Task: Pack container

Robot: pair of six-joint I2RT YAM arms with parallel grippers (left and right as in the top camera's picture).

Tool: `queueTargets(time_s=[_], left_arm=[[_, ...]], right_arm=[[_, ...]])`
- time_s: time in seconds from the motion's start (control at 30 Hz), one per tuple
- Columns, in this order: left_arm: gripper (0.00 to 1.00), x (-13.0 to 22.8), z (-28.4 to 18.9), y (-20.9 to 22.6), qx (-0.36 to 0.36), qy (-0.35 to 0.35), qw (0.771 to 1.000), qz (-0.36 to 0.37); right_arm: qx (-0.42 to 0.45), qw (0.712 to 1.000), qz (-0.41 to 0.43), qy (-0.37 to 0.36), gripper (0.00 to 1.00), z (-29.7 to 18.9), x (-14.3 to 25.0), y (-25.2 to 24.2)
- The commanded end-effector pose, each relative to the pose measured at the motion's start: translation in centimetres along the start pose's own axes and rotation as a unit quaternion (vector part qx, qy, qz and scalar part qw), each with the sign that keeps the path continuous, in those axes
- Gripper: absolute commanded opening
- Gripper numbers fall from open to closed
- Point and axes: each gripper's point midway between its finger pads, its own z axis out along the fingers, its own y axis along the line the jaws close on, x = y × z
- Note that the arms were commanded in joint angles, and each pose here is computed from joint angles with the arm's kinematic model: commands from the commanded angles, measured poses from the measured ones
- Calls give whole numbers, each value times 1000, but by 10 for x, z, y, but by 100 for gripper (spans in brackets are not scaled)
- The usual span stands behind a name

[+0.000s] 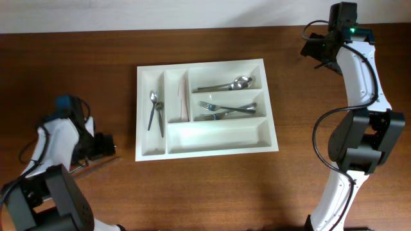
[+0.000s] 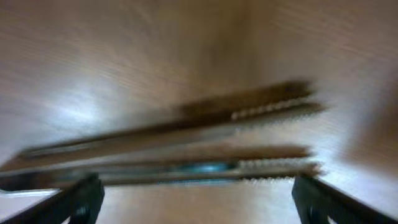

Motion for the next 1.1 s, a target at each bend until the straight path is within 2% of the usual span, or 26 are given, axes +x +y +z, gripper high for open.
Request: queueTargets(time_s=[0.0,0.53,0.63,0.8,1.07], left_arm=[[99,20,20,6,-24,12,999,30],[100,8,26,10,-39,-20,999,23],[90,6,26,11,-40,-25,999,22],[66,2,26,11,-40,-32,998,21],[35,-5,25,11,-42,-46,998,18]], right_arm=[[0,1000,1,-2,99,2,-3,1],[0,1000,1,-2,99,2,-2,1],[0,1000,1,-2,99,2,-2,1],[0,1000,1,-2,99,2,-2,1],[0,1000,1,-2,99,2,-2,1]])
